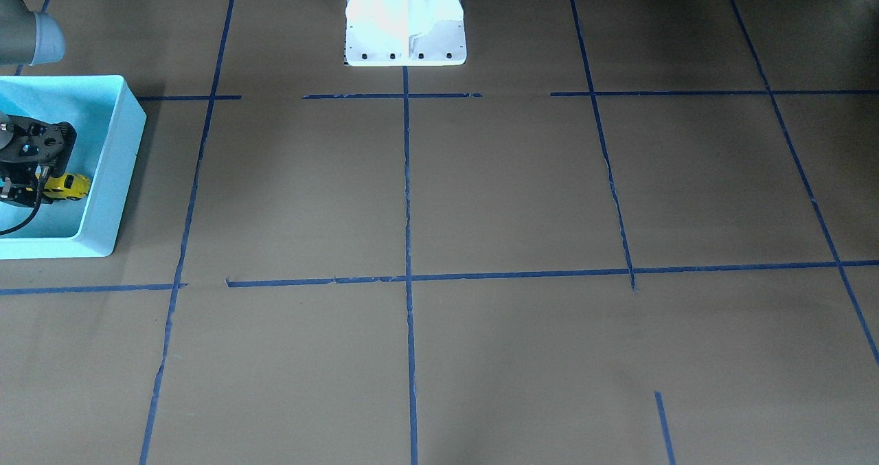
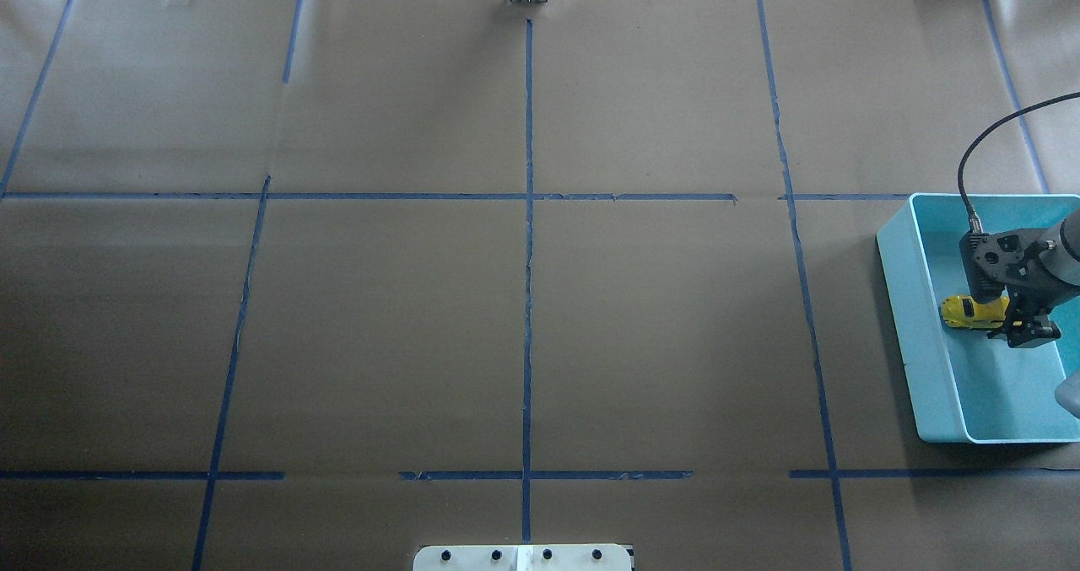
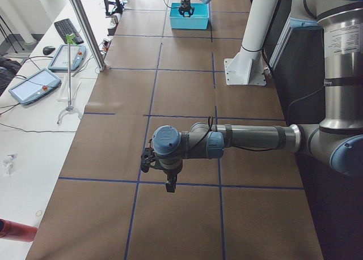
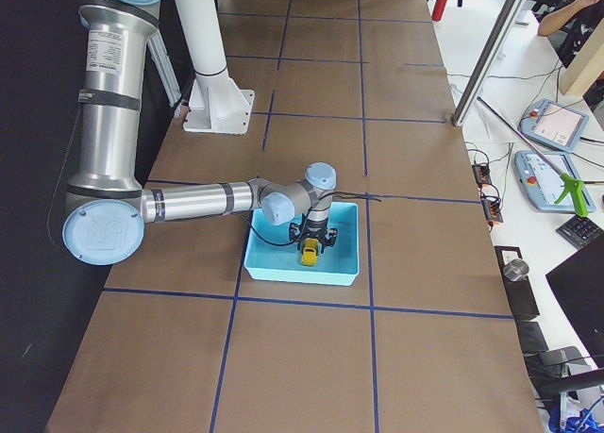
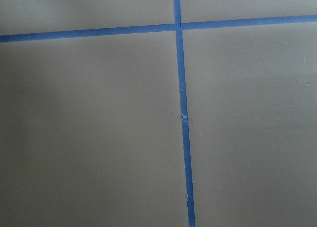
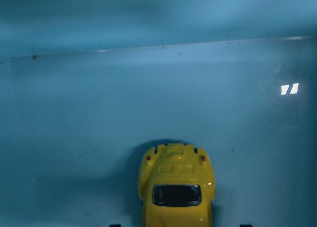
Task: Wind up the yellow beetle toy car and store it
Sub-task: 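Lower the car onto the bin floor and open the right gripper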
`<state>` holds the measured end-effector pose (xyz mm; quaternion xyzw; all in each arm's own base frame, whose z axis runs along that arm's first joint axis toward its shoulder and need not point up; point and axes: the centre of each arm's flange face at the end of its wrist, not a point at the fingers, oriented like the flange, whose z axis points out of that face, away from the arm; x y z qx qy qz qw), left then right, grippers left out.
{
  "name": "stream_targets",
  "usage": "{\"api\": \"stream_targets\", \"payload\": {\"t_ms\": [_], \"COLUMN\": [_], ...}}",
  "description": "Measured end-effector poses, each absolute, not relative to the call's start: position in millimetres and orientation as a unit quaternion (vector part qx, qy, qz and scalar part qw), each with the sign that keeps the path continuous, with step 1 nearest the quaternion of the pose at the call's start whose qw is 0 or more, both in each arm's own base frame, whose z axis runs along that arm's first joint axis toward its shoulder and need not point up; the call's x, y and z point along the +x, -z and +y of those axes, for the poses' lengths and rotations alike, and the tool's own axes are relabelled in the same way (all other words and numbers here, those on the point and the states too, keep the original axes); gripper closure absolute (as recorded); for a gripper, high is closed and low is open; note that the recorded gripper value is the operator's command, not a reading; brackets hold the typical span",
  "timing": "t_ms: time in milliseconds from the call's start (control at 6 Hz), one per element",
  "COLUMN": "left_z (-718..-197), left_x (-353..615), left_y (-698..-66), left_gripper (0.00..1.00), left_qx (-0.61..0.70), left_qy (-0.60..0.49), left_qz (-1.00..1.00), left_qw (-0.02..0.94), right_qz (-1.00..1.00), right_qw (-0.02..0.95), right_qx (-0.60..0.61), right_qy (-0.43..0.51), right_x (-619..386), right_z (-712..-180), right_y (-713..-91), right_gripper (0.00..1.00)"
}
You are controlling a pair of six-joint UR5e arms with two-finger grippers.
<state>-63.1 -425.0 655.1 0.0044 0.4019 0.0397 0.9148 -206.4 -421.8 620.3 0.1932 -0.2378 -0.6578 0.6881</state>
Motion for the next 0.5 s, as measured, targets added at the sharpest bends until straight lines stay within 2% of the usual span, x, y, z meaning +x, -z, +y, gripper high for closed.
{"api": "stream_targets", "payload": {"t_ms": [500], "left_z": [-425], "left_x": [-63], "left_y": [-654], "left_gripper": [0.00], "left_qx": [0.005], "left_qy": [-0.040], "left_qz": [0.402], "left_qw": [0.915], "right_qz": [-0.272], "right_qw": [0.693], "right_qx": [0.217], "right_qy": [0.632], "right_x": [-176], "right_z": [-426], "right_y": [-580], "right_gripper": [0.00]}}
